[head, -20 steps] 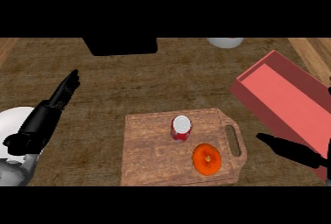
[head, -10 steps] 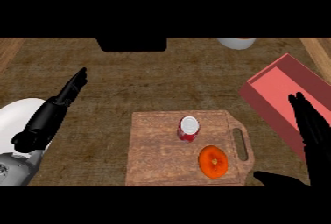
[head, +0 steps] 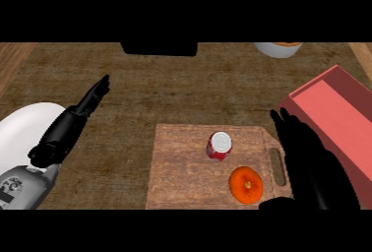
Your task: Pick the can from the cutting board and place it in the cardboard box
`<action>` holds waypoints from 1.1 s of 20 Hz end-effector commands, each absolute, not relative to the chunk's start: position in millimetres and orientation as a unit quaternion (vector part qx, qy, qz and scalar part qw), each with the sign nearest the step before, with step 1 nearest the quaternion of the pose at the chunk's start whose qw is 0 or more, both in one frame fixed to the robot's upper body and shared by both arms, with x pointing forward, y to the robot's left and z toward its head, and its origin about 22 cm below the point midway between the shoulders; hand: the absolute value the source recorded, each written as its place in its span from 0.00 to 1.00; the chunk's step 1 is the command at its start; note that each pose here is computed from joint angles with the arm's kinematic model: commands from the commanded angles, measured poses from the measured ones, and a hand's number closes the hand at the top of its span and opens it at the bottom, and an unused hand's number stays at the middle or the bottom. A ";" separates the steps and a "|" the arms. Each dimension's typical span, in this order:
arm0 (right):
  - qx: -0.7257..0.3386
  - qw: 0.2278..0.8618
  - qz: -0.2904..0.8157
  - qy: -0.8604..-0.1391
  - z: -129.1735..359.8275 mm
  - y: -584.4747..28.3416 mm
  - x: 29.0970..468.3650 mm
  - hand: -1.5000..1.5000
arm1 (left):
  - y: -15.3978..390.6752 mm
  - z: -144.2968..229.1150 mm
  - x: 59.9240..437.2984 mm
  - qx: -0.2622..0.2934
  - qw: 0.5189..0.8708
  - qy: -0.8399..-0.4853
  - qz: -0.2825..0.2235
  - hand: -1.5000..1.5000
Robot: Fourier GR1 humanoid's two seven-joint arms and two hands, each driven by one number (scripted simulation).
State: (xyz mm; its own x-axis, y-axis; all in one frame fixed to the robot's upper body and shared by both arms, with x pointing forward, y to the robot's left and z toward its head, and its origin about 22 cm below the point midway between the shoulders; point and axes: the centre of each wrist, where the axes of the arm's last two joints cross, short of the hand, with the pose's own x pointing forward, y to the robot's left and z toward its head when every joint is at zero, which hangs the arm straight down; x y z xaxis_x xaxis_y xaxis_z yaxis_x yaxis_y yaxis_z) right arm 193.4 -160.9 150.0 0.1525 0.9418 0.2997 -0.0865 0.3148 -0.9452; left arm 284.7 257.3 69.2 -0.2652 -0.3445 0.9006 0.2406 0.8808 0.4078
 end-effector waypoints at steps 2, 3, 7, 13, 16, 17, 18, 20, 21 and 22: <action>-0.450 0.665 0.439 -0.403 149.9 -119.9 206.7 0.00 | 255.9 71.0 295.2 0.029 0.608 -0.758 -0.233 0.50; -0.444 0.675 0.435 -0.397 150.0 -114.8 216.0 0.00 | 259.8 77.8 298.4 0.031 0.603 -0.758 -0.246 0.50; -0.446 0.685 0.439 -0.374 141.6 -82.6 223.4 0.00 | 257.6 69.5 291.2 0.036 0.609 -0.753 -0.247 0.50; -0.427 0.708 0.436 -0.356 139.7 -51.8 244.5 0.00 | 259.1 66.9 298.0 0.045 0.607 -0.759 -0.231 0.50; -0.462 0.693 0.439 -0.337 128.3 -36.5 253.0 0.00 | 264.7 68.3 291.2 0.034 0.609 -0.756 -0.238 0.50; -0.467 0.692 0.440 -0.331 130.9 -38.9 256.3 0.00 | 272.6 71.4 296.6 0.044 0.613 -0.753 -0.235 0.50; -0.468 0.695 0.435 -0.330 128.7 -36.2 260.1 0.00 | 264.3 59.0 287.2 0.035 0.616 -0.752 -0.233 0.50; -0.476 0.690 0.436 -0.328 132.9 -34.8 266.2 0.00 | 260.4 64.7 293.5 0.040 0.608 -0.757 -0.234 0.50; -0.470 0.693 0.433 -0.334 137.1 -34.5 267.9 0.00 | 265.2 65.0 293.2 0.036 0.609 -0.757 -0.235 0.50; -0.477 0.690 0.438 -0.324 126.3 -34.6 261.7 0.00 | 266.6 53.2 284.8 0.037 0.613 -0.754 -0.233 0.50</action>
State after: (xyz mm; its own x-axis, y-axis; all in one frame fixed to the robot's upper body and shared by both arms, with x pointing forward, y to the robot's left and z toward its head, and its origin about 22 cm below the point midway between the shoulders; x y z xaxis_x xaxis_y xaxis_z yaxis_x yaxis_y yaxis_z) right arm 263.2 -49.9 125.2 0.2214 0.9553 0.1961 -0.2546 0.2508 -0.9340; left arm 291.5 264.8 63.6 -0.2524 -0.3433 0.9047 0.2291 0.8872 0.4005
